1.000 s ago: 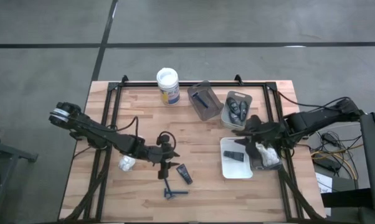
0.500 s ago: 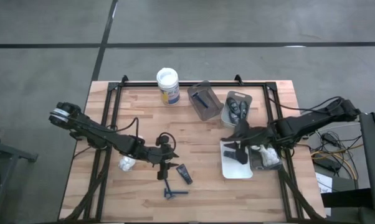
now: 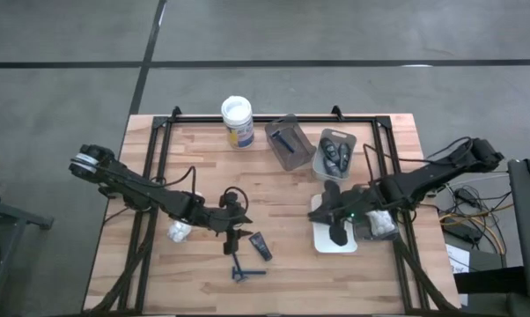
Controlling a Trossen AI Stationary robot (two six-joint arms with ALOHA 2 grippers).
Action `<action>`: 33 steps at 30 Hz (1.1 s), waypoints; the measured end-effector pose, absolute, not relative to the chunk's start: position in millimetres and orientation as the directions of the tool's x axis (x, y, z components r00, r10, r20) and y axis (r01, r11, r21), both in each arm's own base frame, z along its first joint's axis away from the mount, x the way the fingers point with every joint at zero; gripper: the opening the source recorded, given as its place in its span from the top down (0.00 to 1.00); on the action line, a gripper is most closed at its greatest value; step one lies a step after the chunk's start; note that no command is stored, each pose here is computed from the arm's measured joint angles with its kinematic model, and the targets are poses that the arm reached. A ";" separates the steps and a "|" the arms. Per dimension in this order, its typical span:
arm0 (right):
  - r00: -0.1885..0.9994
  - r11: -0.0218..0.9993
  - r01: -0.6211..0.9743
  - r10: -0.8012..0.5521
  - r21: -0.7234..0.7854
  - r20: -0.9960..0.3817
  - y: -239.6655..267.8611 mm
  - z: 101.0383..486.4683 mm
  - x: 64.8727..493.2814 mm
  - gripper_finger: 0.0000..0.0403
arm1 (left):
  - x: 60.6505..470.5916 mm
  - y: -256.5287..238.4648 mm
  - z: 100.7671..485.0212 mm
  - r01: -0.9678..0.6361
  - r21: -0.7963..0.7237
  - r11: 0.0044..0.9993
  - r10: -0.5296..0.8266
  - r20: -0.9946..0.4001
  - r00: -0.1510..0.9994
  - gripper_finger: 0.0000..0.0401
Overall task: Pick & Place Travel size toiletries
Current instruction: Put the blue razor into the top black bin
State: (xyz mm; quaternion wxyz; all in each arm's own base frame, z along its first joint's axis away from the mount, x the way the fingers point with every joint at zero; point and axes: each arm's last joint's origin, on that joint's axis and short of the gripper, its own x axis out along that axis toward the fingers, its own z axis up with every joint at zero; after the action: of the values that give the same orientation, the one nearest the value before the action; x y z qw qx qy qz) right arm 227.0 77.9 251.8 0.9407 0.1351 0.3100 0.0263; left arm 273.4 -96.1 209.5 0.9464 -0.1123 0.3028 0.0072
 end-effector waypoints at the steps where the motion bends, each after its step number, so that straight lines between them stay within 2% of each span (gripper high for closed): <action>1: 0.803 0.963 0.024 0.142 0.269 -0.579 81.2 250.2 227.5 0.87 | 273.5 -96.4 209.7 -0.084 -0.214 0.973 -0.055 -0.573 0.818 0.56; 14: 0.813 0.947 -0.124 0.269 0.297 -0.516 122.4 243.8 231.7 0.92 | 270.6 -110.8 213.1 -0.032 -0.240 0.970 -0.106 -0.537 0.837 0.56; 22: 0.808 0.938 -0.154 0.301 0.312 -0.507 141.4 226.5 243.9 0.87 | 262.2 -132.7 215.6 0.049 -0.251 0.967 -0.176 -0.512 0.841 0.56; 33: 0.834 0.904 -0.243 0.380 0.352 -0.400 168.6 223.4 254.1 0.80 | 258.4 -158.8 208.5 0.105 -0.276 0.956 -0.232 -0.483 0.844 0.56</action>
State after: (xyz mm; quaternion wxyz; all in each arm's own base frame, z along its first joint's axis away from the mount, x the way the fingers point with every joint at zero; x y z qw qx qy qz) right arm 254.1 168.6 223.4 0.9466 0.1448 0.2364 0.1644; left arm 258.4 -158.8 208.5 0.9528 -0.1200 0.2645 -0.0885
